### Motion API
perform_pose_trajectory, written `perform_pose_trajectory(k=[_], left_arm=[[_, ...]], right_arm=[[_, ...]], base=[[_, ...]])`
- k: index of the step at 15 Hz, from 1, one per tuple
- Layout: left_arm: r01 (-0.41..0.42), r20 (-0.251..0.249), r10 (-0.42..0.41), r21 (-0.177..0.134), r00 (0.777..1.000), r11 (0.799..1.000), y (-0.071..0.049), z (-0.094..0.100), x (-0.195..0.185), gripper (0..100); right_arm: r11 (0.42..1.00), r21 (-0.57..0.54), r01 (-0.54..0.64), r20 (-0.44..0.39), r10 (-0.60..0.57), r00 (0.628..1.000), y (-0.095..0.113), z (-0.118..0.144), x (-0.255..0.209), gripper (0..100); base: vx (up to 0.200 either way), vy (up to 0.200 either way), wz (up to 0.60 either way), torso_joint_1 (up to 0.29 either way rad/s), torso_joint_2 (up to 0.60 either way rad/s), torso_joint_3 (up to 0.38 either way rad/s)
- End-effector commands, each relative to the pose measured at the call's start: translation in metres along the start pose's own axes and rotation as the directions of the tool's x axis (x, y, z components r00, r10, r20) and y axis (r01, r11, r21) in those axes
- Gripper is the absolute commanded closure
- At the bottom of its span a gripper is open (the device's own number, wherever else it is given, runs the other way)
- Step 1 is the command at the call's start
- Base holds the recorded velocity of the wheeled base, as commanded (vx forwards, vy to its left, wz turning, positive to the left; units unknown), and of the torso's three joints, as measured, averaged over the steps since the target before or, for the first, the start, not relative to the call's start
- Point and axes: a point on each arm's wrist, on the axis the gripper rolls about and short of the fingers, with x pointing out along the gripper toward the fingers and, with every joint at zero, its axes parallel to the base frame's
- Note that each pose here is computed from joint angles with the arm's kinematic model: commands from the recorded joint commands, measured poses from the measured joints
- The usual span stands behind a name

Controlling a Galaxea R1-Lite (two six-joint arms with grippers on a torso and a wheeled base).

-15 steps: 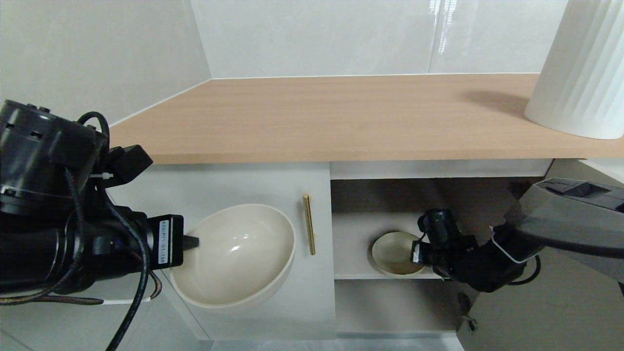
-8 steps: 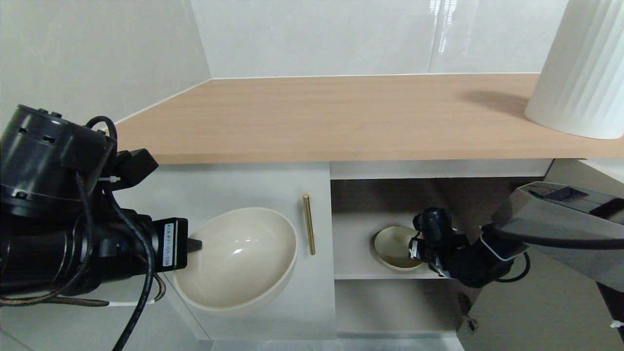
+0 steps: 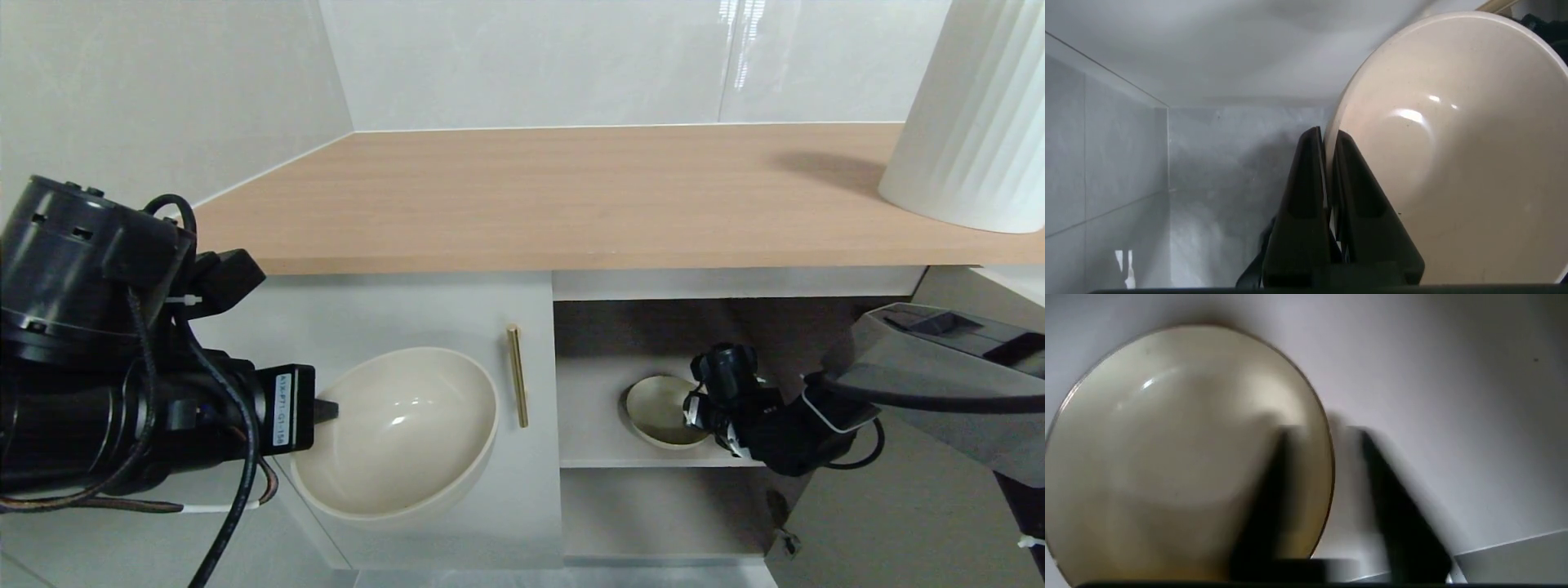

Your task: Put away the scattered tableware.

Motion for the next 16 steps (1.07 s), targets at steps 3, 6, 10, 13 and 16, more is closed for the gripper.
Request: perform_pose_trajectory(k=[3, 6, 10, 13, 16], left_arm=[[0.008, -0.009, -0.008, 0.014, 1.000, 1.000, -0.003, -0.002, 0.002, 100], [0.057, -0.060, -0.051, 0.095, 0.997, 0.994, -0.025, -0.011, 0.017, 100], [0.063, -0.148, -0.025, 0.265, 0.989, 0.962, -0.041, -0.042, 0.055, 100], [0.022, -0.114, 0.024, 0.385, 0.993, 0.922, -0.071, -0.061, 0.100, 100], [0.012, -0.084, 0.033, 0.481, 0.996, 0.877, -0.104, -0.068, 0.129, 100]], right_arm=[[1.000, 0.019, -0.009, 0.009, 0.009, 1.000, -0.004, 0.014, -0.020, 0], [0.967, -0.036, -0.251, -0.139, 0.243, 0.960, -0.002, 0.029, -0.118, 0], [0.923, -0.138, -0.359, -0.315, 0.303, 0.899, -0.012, 0.046, -0.200, 0], [0.866, -0.191, -0.462, -0.329, 0.387, 0.861, -0.025, 0.055, -0.251, 0], [0.861, -0.196, -0.470, -0.331, 0.393, 0.858, -0.033, 0.057, -0.262, 0]], base=[[0.000, 0.000, 0.00, 0.000, 0.00, 0.000], [0.000, 0.000, 0.00, 0.000, 0.00, 0.000], [0.000, 0.000, 0.00, 0.000, 0.00, 0.000], [0.000, 0.000, 0.00, 0.000, 0.00, 0.000], [0.000, 0.000, 0.00, 0.000, 0.00, 0.000]])
